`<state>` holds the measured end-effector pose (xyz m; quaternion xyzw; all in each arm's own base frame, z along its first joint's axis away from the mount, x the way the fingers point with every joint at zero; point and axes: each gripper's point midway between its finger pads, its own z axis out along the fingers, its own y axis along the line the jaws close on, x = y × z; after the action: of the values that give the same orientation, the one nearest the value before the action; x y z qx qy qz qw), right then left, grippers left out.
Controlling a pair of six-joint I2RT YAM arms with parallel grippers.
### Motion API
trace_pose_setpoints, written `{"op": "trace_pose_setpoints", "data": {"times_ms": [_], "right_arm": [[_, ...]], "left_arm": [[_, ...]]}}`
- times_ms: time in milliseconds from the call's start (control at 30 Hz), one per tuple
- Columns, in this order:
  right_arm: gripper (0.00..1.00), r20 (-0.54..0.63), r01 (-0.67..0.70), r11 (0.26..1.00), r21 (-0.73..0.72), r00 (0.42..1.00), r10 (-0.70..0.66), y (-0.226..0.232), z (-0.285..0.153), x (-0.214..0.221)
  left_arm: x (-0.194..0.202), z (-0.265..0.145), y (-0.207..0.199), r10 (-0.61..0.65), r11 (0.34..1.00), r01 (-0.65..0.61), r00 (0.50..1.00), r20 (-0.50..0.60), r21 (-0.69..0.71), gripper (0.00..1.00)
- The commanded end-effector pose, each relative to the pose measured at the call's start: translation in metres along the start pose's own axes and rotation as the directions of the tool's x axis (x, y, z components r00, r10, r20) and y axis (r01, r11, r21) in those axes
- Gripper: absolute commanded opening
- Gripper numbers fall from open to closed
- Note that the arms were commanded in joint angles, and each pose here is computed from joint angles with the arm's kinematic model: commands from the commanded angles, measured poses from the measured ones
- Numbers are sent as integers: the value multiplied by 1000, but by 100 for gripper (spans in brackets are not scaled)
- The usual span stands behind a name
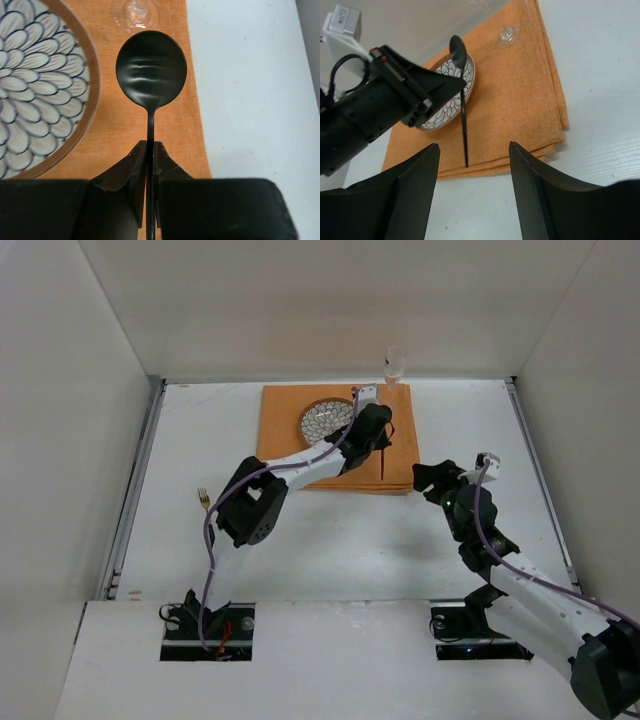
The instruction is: Set the dinner table for one person
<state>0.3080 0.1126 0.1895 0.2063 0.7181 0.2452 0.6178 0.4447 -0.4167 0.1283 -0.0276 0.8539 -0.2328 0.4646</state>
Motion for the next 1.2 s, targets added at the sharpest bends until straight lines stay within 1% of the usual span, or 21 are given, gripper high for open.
{"op": "trace_pose_setpoints", "data": {"times_ms": [0,233,400,467,567,667,733,767,833,967,1067,1133,1167], "right_arm": [[64,60,-41,998,-39,997,43,11,0,-15],[64,74,-48,997,-56,996,52,14,-4,-18],[64,78,-54,997,-58,995,58,14,-5,-19],[64,79,-55,997,-54,995,59,13,-5,-19],[64,78,-55,997,-53,995,59,13,-4,-18],[63,81,-56,997,-55,995,60,13,-5,-19],[63,89,-64,996,-60,994,69,13,-7,-21],[63,97,-68,996,-61,992,74,13,-8,-23],[63,108,-70,996,-63,991,77,12,-10,-25],[63,118,-74,995,-60,990,81,10,-11,-28],[63,123,-75,996,-52,989,81,9,-11,-28],[61,122,-74,996,-47,989,79,8,-11,-27],[58,120,-73,996,-45,990,77,7,-10,-26]], "left_arm": [[-36,2,-41,-101,992,96,993,61,88,0],[-23,47,-50,-151,986,145,986,68,78,0],[-13,63,-46,-161,986,158,983,83,51,0],[-13,67,-42,-153,988,151,983,98,32,1],[-8,73,-35,-141,990,141,986,92,16,3],[0,77,-29,-134,991,134,988,74,4,11],[3,76,-24,-120,993,120,990,76,-4,21],[3,76,-23,-109,994,109,991,74,-6,24],[0,70,-27,-79,997,79,994,82,2,31],[-16,46,-45,-38,998,31,994,105,61,38],[-28,13,-59,-6,991,-8,995,101,132,40],[-38,-13,-54,6,989,-21,994,105,148,40],[-42,-27,-47,9,989,-25,994,109,148,40]]}}
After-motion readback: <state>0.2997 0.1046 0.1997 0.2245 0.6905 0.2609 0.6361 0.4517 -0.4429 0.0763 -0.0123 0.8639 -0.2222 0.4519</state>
